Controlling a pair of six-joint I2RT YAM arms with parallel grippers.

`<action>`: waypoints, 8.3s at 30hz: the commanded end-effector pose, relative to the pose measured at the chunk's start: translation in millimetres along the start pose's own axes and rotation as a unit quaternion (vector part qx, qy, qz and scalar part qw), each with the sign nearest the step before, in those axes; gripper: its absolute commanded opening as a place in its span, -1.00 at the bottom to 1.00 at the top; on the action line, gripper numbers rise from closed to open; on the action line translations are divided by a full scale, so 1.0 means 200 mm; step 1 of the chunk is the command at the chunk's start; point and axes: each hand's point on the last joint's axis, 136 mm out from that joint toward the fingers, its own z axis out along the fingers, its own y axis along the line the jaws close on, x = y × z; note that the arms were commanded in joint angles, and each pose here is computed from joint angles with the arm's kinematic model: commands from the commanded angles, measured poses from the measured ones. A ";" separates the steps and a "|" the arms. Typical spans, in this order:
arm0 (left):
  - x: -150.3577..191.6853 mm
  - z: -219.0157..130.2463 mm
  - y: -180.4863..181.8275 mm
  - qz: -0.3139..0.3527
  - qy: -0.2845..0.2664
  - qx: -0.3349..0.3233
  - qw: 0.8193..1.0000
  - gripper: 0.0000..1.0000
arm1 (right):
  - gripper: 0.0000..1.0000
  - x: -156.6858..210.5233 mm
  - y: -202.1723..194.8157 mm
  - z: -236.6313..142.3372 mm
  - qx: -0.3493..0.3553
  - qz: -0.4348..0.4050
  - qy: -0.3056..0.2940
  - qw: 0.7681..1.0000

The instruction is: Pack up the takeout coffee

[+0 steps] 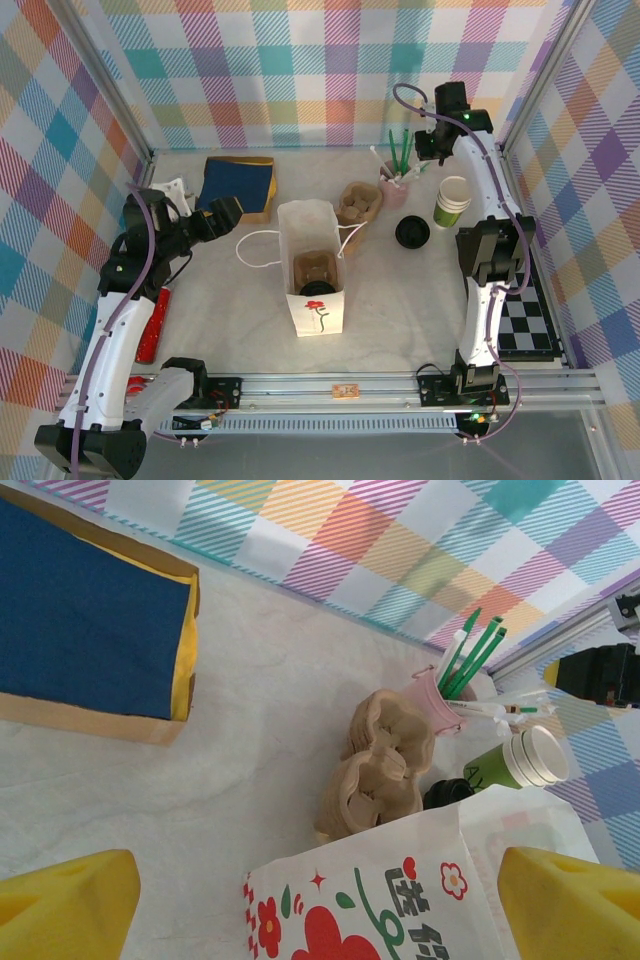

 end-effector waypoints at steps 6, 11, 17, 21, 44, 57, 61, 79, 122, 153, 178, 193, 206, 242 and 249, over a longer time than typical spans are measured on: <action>-0.02 -0.04 0.01 0.005 -0.008 -0.008 1.000 0.84 | -0.15 -0.10 -0.01 -0.17 0.006 0.013 -0.035 0.999; -0.01 -0.03 0.01 0.003 -0.005 -0.007 1.000 0.84 | -0.10 -0.06 -0.02 -0.17 0.010 0.026 -0.026 0.999; 0.01 -0.03 0.02 0.005 -0.003 -0.010 1.000 0.84 | -0.08 0.01 -0.02 -0.12 0.005 0.036 0.001 0.999; 0.00 -0.04 0.02 0.006 -0.004 -0.010 1.000 0.84 | -0.11 0.04 -0.01 -0.09 0.004 0.037 0.012 0.999; 0.00 -0.05 0.02 0.007 -0.008 -0.011 1.000 0.85 | -0.77 0.07 0.02 -0.05 -0.014 0.039 0.023 0.999; -0.01 -0.08 0.01 0.013 -0.014 -0.012 1.000 0.85 | -0.89 -0.01 0.02 -0.28 0.000 0.031 -0.020 0.999; -0.02 -0.09 0.00 0.014 -0.017 -0.011 1.000 0.85 | -0.90 -0.03 0.02 -0.41 0.009 0.026 -0.038 0.999; -0.03 -0.17 -0.02 0.019 -0.037 -0.008 0.999 0.85 | -0.95 -0.03 0.05 -1.03 0.063 -0.008 -0.127 0.990; 0.04 -0.29 -0.03 0.026 -0.041 -0.006 0.999 0.85 | -1.00 0.40 0.71 -2.01 -0.286 -0.088 -0.227 0.927; 0.05 -0.26 0.01 0.035 -0.032 -0.028 0.999 0.86 | -1.00 0.50 1.04 -1.68 -0.198 -0.216 -0.110 0.950; 0.15 -0.25 0.09 0.042 -0.009 -0.050 0.998 0.86 | -1.00 0.47 1.35 -1.30 -0.138 -0.274 -0.058 0.950; 0.20 -0.25 0.12 0.038 -0.003 -0.053 0.998 0.86 | -1.00 0.52 1.46 -1.15 -0.130 -0.300 -0.024 0.945; 0.21 -0.26 0.13 0.037 -0.002 -0.055 0.998 0.86 | -1.00 0.57 1.51 -1.05 -0.121 -0.316 0.005 0.941; 0.28 -0.28 0.15 0.034 0.001 -0.055 0.998 0.86 | -1.00 0.67 1.58 -0.83 -0.102 -0.304 0.054 0.946; 0.28 -0.28 0.15 0.031 0.002 -0.055 0.998 0.86 | -1.00 0.67 1.57 -0.80 -0.091 -0.303 0.055 0.947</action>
